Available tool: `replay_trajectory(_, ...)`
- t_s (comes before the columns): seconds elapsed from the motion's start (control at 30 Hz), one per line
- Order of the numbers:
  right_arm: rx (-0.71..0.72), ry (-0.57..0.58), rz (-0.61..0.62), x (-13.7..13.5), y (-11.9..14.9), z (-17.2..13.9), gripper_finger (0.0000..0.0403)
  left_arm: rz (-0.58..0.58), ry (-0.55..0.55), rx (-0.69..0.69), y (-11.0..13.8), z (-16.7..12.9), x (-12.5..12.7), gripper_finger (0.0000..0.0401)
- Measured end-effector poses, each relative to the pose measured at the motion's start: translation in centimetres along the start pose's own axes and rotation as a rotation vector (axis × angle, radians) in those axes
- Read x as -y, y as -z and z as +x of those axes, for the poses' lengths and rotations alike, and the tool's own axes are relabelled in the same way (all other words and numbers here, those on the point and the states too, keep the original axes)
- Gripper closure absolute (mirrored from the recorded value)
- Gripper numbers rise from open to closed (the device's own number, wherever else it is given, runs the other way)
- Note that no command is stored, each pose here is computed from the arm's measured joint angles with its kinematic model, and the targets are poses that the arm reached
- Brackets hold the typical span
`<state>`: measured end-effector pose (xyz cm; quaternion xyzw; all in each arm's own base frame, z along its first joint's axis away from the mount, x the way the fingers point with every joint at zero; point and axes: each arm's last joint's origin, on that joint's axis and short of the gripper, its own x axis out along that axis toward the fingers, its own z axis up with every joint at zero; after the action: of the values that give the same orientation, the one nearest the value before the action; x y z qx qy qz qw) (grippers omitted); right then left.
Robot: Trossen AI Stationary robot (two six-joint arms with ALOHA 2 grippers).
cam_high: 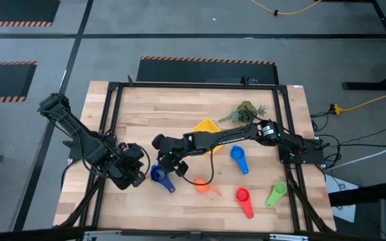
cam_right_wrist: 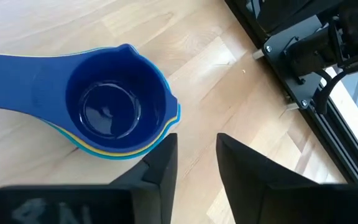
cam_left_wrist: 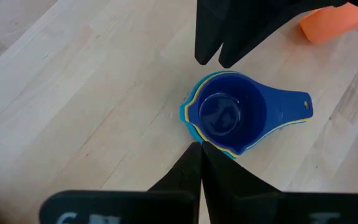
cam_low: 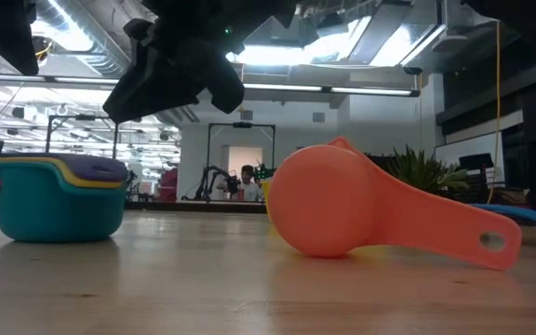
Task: Nest measuring cups in basket
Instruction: Stack the orange measuring cup on top of the dark blue measuring cup
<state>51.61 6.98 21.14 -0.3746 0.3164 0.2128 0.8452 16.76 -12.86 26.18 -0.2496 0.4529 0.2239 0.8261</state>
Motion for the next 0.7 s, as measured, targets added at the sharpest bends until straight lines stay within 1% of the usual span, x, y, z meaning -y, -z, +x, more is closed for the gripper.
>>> replay_trajectory(0.23,-0.022,-0.028,-0.004,-0.4,-0.2,-0.6,0.0285,-0.002,0.003,0.001,0.0,0.0,0.0,0.04)
replay_trajectory(0.43,-0.072,-0.094,-0.001,-0.7,-1.1,-3.5,0.0285,-0.005,0.01,0.002,0.0,0.0,0.1,0.0398)
replay_trajectory(0.57,-0.131,-0.142,0.075,-0.6,-1.1,-6.0,0.0285,-0.005,0.011,0.002,0.0,0.0,0.1,0.0399)
replay_trajectory(0.7,-0.197,-0.196,0.174,-0.1,-0.5,-9.1,0.0285,-0.006,0.012,0.003,0.0,0.0,0.1,0.0395)
